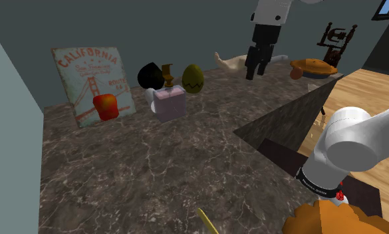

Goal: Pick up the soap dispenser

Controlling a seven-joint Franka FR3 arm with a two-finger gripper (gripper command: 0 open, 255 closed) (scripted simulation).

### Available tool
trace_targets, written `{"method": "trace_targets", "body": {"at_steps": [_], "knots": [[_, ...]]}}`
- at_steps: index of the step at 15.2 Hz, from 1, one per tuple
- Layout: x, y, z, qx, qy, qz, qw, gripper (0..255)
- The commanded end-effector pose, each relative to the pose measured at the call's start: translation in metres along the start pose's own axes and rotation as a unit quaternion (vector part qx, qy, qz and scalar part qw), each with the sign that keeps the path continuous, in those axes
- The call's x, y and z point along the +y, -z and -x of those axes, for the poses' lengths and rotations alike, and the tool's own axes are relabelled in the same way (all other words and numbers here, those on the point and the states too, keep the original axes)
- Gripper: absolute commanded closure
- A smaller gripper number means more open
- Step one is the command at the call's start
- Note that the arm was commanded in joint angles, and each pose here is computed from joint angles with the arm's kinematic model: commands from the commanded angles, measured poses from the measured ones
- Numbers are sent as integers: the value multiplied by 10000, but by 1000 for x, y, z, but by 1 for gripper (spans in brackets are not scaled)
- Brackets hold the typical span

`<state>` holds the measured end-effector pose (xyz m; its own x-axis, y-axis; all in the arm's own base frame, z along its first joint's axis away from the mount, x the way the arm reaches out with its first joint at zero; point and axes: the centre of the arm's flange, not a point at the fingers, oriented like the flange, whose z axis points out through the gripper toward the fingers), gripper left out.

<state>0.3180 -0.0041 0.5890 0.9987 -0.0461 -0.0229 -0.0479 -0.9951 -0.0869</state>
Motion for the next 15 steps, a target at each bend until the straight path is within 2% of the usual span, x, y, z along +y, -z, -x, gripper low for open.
{"method": "trace_targets", "body": {"at_steps": [1, 8, 15], "knots": [[0, 0, 0, 0, 0, 0, 10000, 0], [-53, -13, -56, 445, -227, -214, 9985, 0], [-104, -19, -115, 888, -453, -427, 9941, 0]]}}
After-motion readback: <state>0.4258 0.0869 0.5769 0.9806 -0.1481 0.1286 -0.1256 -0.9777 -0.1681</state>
